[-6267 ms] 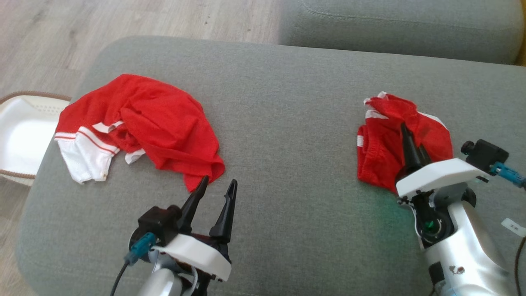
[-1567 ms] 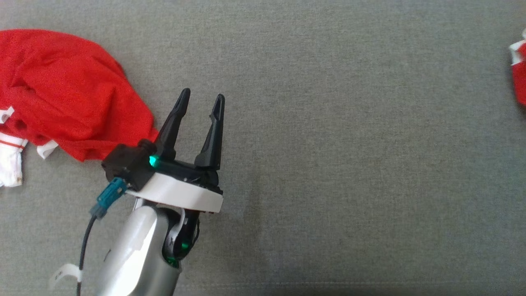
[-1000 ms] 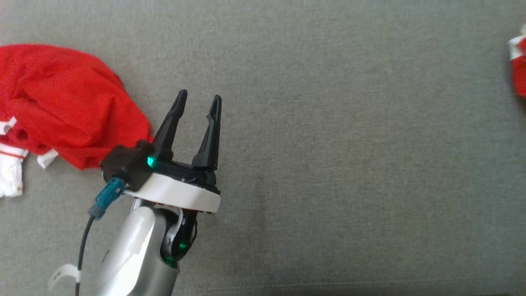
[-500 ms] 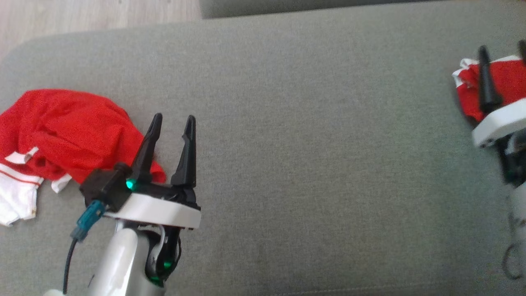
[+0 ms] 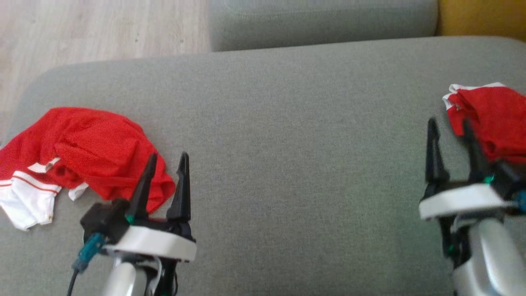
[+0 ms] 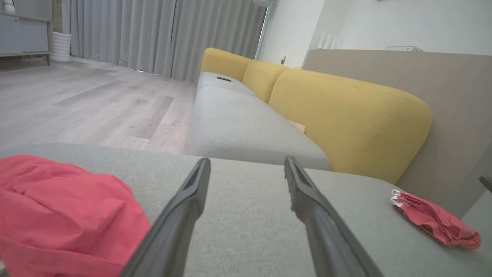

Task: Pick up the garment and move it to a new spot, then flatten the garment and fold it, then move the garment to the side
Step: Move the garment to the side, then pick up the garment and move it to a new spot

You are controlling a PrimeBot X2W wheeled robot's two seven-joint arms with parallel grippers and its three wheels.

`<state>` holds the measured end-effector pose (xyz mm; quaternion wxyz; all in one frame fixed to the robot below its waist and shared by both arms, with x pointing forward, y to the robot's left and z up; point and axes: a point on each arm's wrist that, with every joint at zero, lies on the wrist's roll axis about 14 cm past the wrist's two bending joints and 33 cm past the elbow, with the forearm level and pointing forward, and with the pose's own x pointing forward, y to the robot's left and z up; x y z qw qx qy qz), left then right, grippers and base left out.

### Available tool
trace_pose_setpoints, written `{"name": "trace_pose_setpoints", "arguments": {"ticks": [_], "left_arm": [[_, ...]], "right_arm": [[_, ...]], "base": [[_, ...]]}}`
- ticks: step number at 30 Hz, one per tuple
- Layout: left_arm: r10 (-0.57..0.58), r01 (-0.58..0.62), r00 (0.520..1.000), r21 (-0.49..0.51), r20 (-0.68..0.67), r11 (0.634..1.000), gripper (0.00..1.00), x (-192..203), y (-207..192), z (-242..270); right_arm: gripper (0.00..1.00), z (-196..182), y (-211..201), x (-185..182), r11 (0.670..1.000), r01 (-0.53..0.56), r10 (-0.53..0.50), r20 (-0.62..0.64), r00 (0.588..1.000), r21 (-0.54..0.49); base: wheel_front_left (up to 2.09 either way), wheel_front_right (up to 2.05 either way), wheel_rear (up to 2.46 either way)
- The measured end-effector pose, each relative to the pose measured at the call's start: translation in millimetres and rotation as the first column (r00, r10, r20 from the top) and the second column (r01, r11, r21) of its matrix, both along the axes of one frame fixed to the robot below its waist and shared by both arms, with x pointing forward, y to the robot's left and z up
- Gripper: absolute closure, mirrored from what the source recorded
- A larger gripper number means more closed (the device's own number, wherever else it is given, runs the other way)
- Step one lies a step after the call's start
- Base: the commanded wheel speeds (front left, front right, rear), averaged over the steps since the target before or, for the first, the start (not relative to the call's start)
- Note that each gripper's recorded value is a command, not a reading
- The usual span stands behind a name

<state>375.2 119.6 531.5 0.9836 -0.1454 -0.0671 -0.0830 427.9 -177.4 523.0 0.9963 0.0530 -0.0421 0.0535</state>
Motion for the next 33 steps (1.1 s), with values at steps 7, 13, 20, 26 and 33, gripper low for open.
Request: {"name": "trace_pose_setpoints", "arguments": {"ticks": [7,13,20,26,33], "left_arm": [[0.016,-0.017,0.999,-0.018,-0.033,1.000,0.00,-20,5,-10],[0.016,-0.016,0.999,-0.018,-0.030,1.000,0.00,-22,5,-9],[0.008,-0.008,0.999,-0.019,-0.031,1.000,0.00,-21,2,-9],[0.004,-0.005,0.999,-0.020,-0.032,1.000,0.00,-20,1,-10],[0.009,-0.009,0.999,-0.019,-0.034,1.000,0.00,-21,3,-10]], "right_arm": [[0.00,-25,9,-37,0.997,0.012,-0.008,-0.049,0.999,0.081],[0.00,-30,13,-46,0.995,0.014,-0.009,-0.059,0.998,0.094],[0.00,-28,16,-47,0.995,0.006,-0.001,-0.052,0.999,0.098],[0.00,-26,15,-47,0.994,0.009,-0.004,-0.046,0.999,0.108],[0.00,-27,16,-46,0.994,0.006,0.000,-0.048,0.999,0.112]], "base": [[0.00,0.00,0.00],[0.00,0.00,0.00],[0.00,0.00,0.00],[0.00,0.00,0.00],[0.00,0.00,0.00]]}}
